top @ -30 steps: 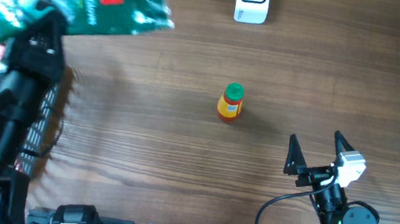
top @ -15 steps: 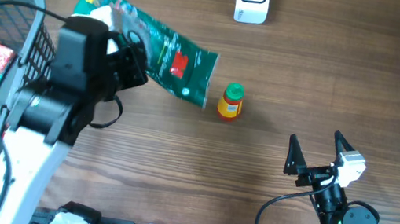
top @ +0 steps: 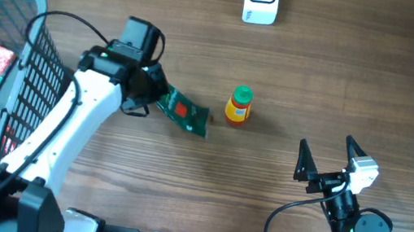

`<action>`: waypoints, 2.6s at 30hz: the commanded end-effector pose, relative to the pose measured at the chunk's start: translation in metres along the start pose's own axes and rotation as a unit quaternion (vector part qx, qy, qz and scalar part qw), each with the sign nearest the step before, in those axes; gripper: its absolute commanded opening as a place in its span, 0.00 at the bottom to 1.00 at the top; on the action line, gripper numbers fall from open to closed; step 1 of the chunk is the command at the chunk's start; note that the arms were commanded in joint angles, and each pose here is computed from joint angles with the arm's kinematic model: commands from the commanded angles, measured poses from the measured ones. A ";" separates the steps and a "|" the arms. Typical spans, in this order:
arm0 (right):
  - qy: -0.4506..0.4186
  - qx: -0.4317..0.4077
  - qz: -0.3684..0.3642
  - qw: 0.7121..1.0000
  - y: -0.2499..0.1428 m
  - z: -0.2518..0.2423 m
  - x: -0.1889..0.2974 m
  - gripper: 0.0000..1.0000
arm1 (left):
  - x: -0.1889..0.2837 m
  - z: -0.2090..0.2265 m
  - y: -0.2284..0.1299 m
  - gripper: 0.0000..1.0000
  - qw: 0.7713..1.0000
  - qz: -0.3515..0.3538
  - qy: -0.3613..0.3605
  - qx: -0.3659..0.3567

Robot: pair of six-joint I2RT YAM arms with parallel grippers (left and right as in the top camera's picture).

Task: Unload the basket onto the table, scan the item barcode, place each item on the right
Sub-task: 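Carry the glove pack out and drop it beside the chili bottle, then reach into the basket and grasp the green-capped jar with the left gripper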

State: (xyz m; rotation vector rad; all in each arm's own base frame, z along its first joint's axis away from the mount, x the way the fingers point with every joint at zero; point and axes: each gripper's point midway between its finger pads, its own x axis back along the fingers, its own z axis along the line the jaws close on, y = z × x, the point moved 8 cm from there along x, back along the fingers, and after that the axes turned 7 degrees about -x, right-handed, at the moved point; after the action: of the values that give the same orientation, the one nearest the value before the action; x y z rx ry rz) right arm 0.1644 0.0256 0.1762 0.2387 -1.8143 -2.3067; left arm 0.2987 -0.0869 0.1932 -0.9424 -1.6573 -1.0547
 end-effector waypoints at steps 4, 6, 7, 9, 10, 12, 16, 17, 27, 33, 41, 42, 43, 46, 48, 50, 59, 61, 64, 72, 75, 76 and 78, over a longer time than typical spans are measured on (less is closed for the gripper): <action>-0.005 -0.007 -0.005 1.000 0.001 -0.001 0.000 1.00 | -0.005 -0.021 -0.017 0.08 0.999 -0.011 0.018 -0.040; -0.006 -0.007 -0.005 1.000 0.001 -0.001 0.000 1.00 | -0.004 -0.021 -0.018 0.24 0.998 -0.020 0.027 -0.045; -0.005 -0.007 -0.005 1.000 0.001 -0.001 0.000 1.00 | -0.003 -0.021 -0.017 0.35 0.998 -0.022 0.026 -0.045; -0.006 -0.007 -0.005 1.000 0.001 -0.001 0.000 1.00 | 0.003 -0.020 -0.016 0.49 0.998 -0.031 0.024 -0.043; -0.005 -0.007 -0.005 1.000 0.001 -0.001 0.000 1.00 | 0.007 -0.021 -0.016 0.56 0.998 -0.038 0.021 -0.043; -0.005 -0.007 -0.005 1.000 0.001 -0.001 0.000 1.00 | 0.021 -0.023 -0.013 0.66 0.997 -0.057 0.005 -0.043; -0.006 -0.007 -0.005 1.000 0.001 -0.001 0.000 1.00 | 0.066 -0.028 -0.005 0.79 0.991 -0.121 -0.036 -0.039; -0.006 -0.007 -0.005 1.000 0.001 -0.001 0.000 1.00 | 0.078 -0.028 -0.003 0.88 0.988 -0.142 -0.042 -0.037; -0.005 -0.007 -0.005 1.000 0.001 -0.001 0.000 1.00 | 0.216 0.018 0.006 1.00 0.901 -0.430 0.005 0.060; -0.006 -0.007 -0.005 1.000 0.001 -0.001 0.000 1.00 | 0.288 0.063 -0.005 1.00 0.808 -0.562 0.045 0.170; -0.006 -0.007 -0.005 1.000 0.001 -0.001 0.000 1.00 | 0.313 0.142 -0.009 1.00 0.705 -0.605 0.143 0.342; -0.006 -0.007 -0.005 1.000 0.001 -0.001 0.000 1.00 | 0.309 0.152 -0.009 1.00 0.693 -0.599 0.157 0.370; -0.005 -0.007 -0.005 1.000 0.001 -0.001 0.000 1.00 | 0.305 0.161 -0.008 1.00 0.687 -0.588 0.166 0.392; -0.006 -0.007 -0.005 1.000 0.001 -0.001 0.000 1.00 | 0.288 0.182 0.001 1.00 0.703 -0.544 0.179 0.421; -0.005 -0.007 -0.005 1.000 0.001 -0.001 0.000 1.00 | 0.272 0.198 0.008 1.00 0.720 -0.501 0.181 0.445; -0.005 -0.007 -0.005 1.000 0.001 -0.001 0.000 1.00 | 0.251 0.218 0.010 1.00 0.713 -0.447 0.179 0.509; -0.006 -0.007 -0.005 1.000 0.001 -0.001 0.000 1.00 | 0.160 0.316 0.017 1.00 0.730 -0.197 0.184 0.627; -0.006 -0.007 -0.004 1.000 0.001 -0.001 0.000 1.00 | 0.143 0.331 0.018 1.00 0.737 -0.163 0.195 0.626; -0.005 -0.007 -0.004 1.000 0.001 -0.001 0.000 0.99 | 0.118 0.343 0.022 1.00 0.748 -0.116 0.203 0.621; -0.005 -0.007 -0.004 1.000 0.001 -0.001 0.000 1.00 | 0.080 0.358 0.035 1.00 0.787 -0.070 0.185 0.585; -0.005 -0.007 -0.004 1.000 0.001 -0.001 0.000 1.00 | 0.078 0.359 0.035 1.00 0.787 -0.067 0.187 0.585; -0.005 -0.007 -0.004 1.000 0.001 -0.001 0.000 1.00 | 0.077 0.360 0.034 1.00 0.786 -0.065 0.189 0.585; -0.006 -0.007 -0.004 1.000 0.001 -0.001 0.000 1.00 | 0.072 0.360 0.032 1.00 0.786 -0.063 0.190 0.585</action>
State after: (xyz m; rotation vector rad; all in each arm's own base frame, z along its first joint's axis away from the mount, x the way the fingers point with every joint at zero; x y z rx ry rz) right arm 0.1644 0.0256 0.1762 0.2387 -1.8143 -2.3067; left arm 0.2028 0.2692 0.2075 0.2452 -1.6162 -0.1007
